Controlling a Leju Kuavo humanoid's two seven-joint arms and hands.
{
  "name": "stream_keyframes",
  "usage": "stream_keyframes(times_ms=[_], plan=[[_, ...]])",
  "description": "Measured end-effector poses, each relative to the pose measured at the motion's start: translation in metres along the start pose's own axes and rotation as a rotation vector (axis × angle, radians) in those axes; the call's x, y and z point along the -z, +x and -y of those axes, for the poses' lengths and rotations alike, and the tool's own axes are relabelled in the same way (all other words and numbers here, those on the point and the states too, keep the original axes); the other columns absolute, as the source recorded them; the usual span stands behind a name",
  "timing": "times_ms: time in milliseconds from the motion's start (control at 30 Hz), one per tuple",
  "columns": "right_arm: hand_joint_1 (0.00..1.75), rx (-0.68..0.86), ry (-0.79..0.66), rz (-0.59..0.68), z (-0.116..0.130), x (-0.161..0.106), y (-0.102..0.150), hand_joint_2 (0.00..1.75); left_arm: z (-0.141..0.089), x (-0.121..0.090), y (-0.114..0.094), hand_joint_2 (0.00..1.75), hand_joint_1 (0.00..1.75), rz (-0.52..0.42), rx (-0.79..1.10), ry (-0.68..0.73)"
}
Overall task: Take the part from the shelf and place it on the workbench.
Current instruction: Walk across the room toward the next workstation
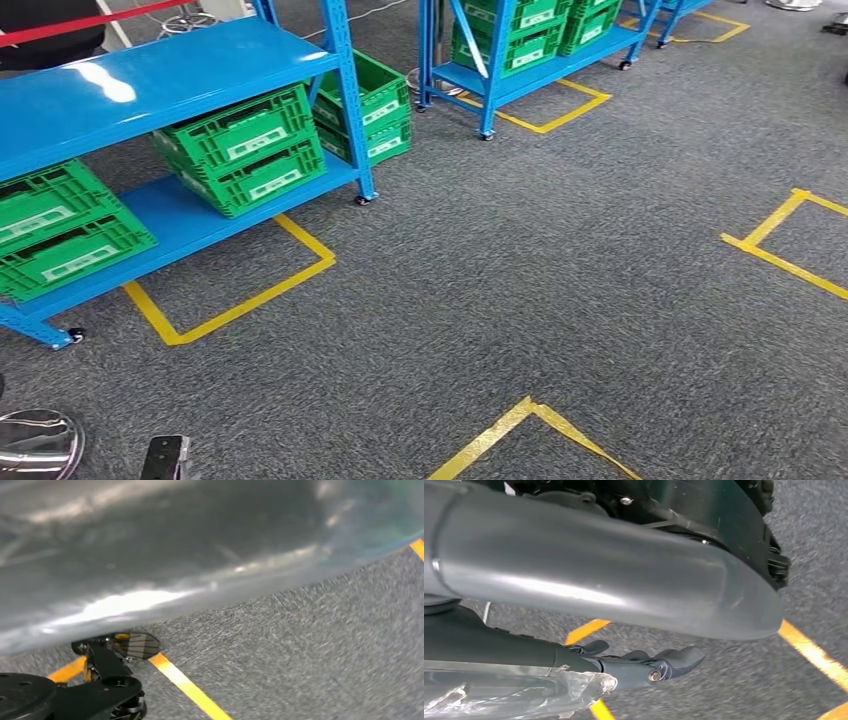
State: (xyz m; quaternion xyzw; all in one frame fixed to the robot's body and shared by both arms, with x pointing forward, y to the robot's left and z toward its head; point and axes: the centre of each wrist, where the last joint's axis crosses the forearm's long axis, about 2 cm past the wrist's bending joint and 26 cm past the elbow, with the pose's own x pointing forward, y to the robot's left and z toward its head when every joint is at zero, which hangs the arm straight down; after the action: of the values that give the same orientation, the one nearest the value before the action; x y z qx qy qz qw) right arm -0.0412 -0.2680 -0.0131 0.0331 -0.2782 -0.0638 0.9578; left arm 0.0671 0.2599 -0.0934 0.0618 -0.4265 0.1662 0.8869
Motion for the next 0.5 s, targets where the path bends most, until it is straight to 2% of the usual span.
stream_keyframes(times_ms=[333, 500], plan=[[0.0, -0.037, 0.041, 0.052, 0.003, 0.005, 0.003, 0.0, -0.023, -0.003, 0.005, 0.0, 0.0, 0.019, -0.056, 0.069], [0.0, -0.032, 0.041, 0.053, 0.004, 0.004, 0.002, 0.0, -0.027, -0.001, 0.011, 0.0, 0.0, 0.047, -0.065, 0.085]])
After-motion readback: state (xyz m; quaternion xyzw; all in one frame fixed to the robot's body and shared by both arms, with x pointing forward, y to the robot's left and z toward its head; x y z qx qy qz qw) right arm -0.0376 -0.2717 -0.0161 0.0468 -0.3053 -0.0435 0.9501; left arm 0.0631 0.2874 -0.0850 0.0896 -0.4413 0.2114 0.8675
